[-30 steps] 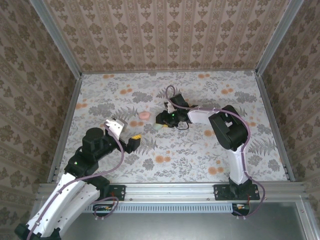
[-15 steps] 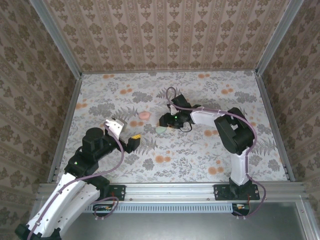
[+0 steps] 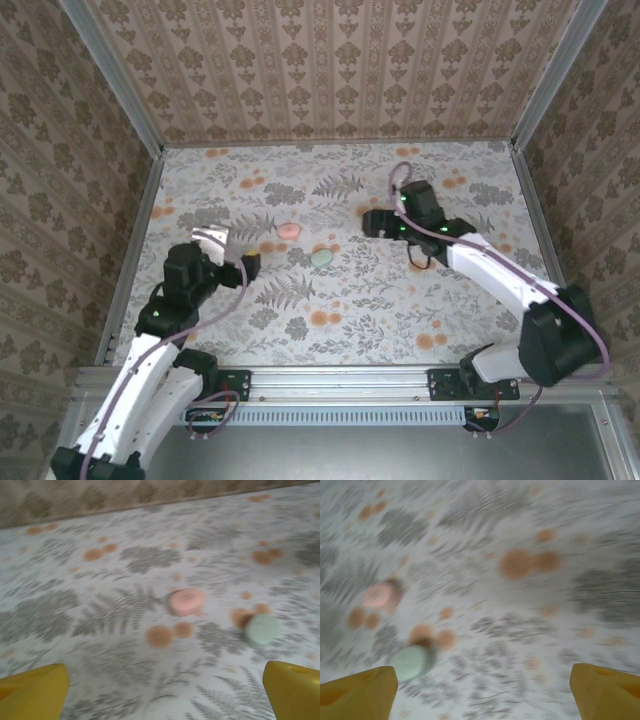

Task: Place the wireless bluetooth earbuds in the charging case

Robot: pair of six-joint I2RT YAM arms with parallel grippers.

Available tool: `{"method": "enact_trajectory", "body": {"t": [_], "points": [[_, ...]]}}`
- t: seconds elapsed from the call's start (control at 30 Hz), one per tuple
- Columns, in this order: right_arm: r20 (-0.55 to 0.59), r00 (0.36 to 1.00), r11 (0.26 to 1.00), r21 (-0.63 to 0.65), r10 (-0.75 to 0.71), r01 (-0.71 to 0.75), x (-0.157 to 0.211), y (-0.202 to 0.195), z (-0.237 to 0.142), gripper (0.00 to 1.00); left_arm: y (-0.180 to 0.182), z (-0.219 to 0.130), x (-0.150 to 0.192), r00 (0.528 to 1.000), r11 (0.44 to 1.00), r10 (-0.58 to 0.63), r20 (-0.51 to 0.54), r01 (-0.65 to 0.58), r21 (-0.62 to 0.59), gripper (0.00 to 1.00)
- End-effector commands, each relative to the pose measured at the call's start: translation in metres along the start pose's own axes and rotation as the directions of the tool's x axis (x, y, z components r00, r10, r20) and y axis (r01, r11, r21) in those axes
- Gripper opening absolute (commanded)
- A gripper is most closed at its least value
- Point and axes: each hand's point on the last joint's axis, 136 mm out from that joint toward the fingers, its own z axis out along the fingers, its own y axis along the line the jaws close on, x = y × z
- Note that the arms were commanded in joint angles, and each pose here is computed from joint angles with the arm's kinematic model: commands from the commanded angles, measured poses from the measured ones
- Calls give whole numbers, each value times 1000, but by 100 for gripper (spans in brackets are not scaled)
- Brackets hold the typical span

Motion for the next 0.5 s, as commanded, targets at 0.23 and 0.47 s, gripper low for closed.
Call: {"method": "enact_trajectory", "body": {"t": [0.23, 0.47], "points": [[273, 959, 905, 423, -79, -46, -8, -142, -48, 100, 120, 34, 21, 913, 899, -383, 138, 403, -170, 100], [321, 939, 881, 472, -127, -42, 10, -169, -32, 100, 145, 38, 50, 939, 877, -327, 110, 345, -333, 100]]}}
